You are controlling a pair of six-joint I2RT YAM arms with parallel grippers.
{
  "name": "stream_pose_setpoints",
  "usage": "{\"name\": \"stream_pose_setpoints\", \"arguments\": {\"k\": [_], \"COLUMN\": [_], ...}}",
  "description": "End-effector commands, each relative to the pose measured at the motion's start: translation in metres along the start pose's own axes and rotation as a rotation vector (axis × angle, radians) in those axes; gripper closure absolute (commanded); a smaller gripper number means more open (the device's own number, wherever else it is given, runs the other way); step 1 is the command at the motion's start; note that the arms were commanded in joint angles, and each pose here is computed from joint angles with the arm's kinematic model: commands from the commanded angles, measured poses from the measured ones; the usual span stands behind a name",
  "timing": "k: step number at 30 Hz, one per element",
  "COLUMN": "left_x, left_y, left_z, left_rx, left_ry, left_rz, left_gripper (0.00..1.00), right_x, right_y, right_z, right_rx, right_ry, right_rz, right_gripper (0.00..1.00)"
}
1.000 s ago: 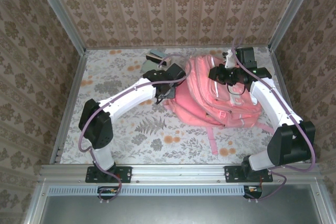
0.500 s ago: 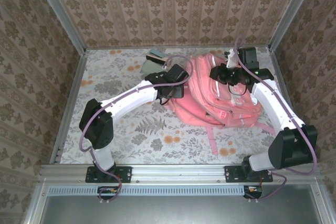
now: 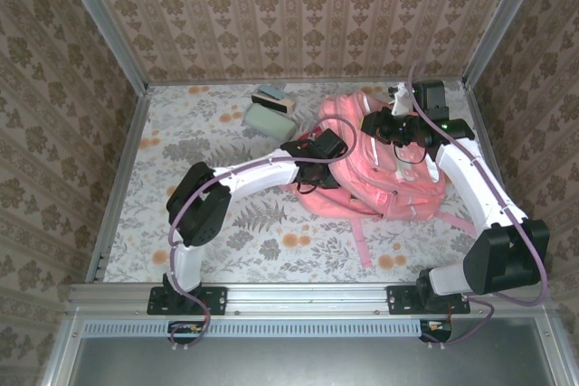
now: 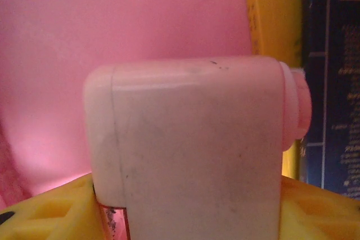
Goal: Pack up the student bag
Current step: Place the pencil case in the student bag.
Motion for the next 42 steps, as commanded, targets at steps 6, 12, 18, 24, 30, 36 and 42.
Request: {"name": "stream_pose_setpoints", "arguments": {"k": [6,12,18,24,30,36,42], "left_x": [-0.031,-0.039,-0.038,-0.024,0.000,0.032,0.058], "left_y": [-0.034,-0.033,-0.033,-0.024,-0.003,0.037,0.091], "left_z": [0.016,0.029,0.025,0.040,0.073,0.089,0.082], "left_rx": [0.004,0.025,0.028,0.029,0.024,0.131,0.306], "left_ry": [0.048,0.063,0.070,0.021,-0.072,-0.175,-0.224], "left_rz": [-0.115,-0.136,-0.137,-0.089,-0.052,0.003,0.086], "left_gripper": [0.39,0.39,0.17,0.04,0.05,0.06,0.06], "right_x": [0.003,0.004,0.003,0.002,0.002,-0.002,-0.008], "right_y": [0.032,0.030,0.028,0.028,0.026,0.028,0.029], "right_z": [0.013,0.010,0.009,0.011,0.009,0.005,0.001], "right_rx": [0.142,0.136,0.133,0.130,0.130,0.135,0.131], "right_ry": [-0.023,-0.022,-0.018,-0.020,-0.017,-0.001,0.017], "right_rz": [0.093,0.086,0.082,0.085,0.080,0.080,0.088], "right_gripper": [0.86,0.86,0.85,0.85,0.84,0.84,0.83]}}
Point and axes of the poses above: each hand's point on the last joint's axis, 136 mm out from that joint toward the fingers, its own z axis back along the fingers, its own y axis along the line the jaws close on, x = y × z, the point moved 6 cm from there along z, back along the fingers, and after that the axes turned 15 degrees about -z, right-handed, at the moved point
